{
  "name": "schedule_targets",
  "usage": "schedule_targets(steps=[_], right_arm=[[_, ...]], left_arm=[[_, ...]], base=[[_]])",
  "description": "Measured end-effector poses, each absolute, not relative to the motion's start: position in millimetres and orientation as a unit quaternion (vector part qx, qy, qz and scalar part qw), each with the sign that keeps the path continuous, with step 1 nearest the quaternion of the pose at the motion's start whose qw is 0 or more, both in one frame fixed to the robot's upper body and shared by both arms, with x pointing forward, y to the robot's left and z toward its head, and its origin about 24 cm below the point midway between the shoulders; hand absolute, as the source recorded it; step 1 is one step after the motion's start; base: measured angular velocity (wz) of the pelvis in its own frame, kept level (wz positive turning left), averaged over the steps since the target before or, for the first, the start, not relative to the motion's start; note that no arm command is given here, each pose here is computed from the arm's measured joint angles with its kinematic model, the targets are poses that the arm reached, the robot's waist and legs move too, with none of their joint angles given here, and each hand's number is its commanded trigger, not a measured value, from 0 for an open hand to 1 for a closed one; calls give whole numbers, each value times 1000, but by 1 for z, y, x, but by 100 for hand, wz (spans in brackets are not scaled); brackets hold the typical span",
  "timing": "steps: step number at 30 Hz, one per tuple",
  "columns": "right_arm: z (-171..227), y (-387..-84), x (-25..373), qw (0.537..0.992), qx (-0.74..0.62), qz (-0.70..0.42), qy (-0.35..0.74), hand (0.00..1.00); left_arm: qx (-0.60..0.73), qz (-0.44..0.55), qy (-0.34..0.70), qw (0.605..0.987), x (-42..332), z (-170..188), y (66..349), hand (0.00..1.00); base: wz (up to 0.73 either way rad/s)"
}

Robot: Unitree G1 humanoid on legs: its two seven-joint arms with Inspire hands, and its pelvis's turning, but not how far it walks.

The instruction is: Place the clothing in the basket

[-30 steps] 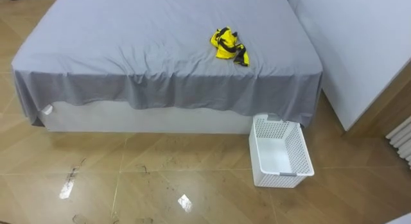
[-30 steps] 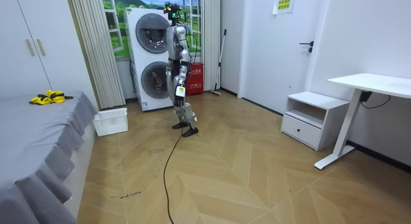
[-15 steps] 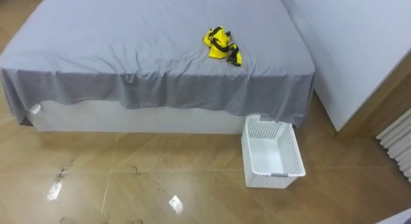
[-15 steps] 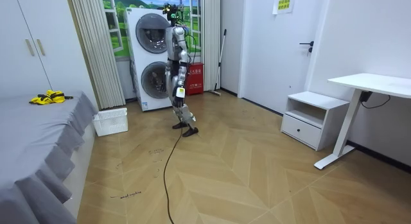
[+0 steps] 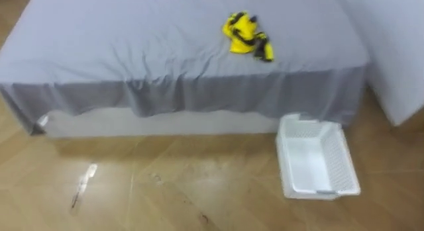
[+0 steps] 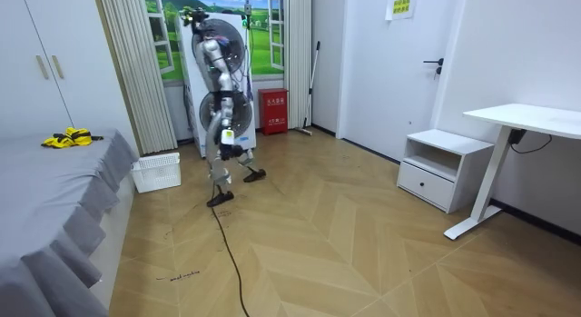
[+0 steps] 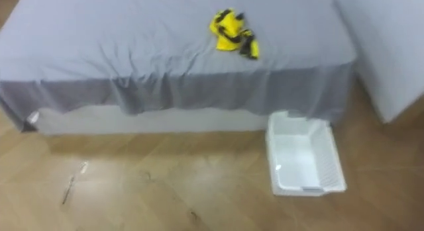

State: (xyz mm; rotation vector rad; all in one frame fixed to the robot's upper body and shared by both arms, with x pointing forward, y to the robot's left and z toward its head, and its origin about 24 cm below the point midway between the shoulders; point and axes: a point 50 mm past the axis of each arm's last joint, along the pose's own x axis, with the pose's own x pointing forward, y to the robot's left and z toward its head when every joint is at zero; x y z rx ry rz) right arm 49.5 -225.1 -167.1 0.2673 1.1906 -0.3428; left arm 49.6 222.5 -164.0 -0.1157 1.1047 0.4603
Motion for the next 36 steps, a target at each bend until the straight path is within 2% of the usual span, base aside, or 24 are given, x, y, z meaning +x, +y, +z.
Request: schedule_targets(steps=[6,9,13,17,20,21,25,30,36], right_arm=[[-145,-216,113,879,137,-122,439,0],[-133,-208,133,901,147,-103,394,0],[-129,-207,137,908,148,-110,375,0],[-106,-208,169,933,153,-119,303,0],[-95,-215,172,937,168,-137,273,0],[-92,-211,172,936,186,-134,267,0],[-77,-212,184,950,184,-118,225,0],[-82,-222,172,945,170,-136,243,0],[-79,-218,176,952,152,-124,236,0]], left_arm=[[-16,160,490,857,83,-159,212,0],[-5,132,468,874,96,-154,209,0],[-2,102,474,875,93,-156,202,0],[-7,98,505,857,67,-161,201,0],[7,99,484,870,69,-157,207,0],[21,107,483,869,61,-155,218,0],[-1,146,510,848,30,-158,220,0],[-22,165,488,857,40,-156,220,0],[-31,160,486,858,41,-157,219,0]], base=[[-2],[29],[44],[-13],[56],[-7],[-42],[-53],[-57]])
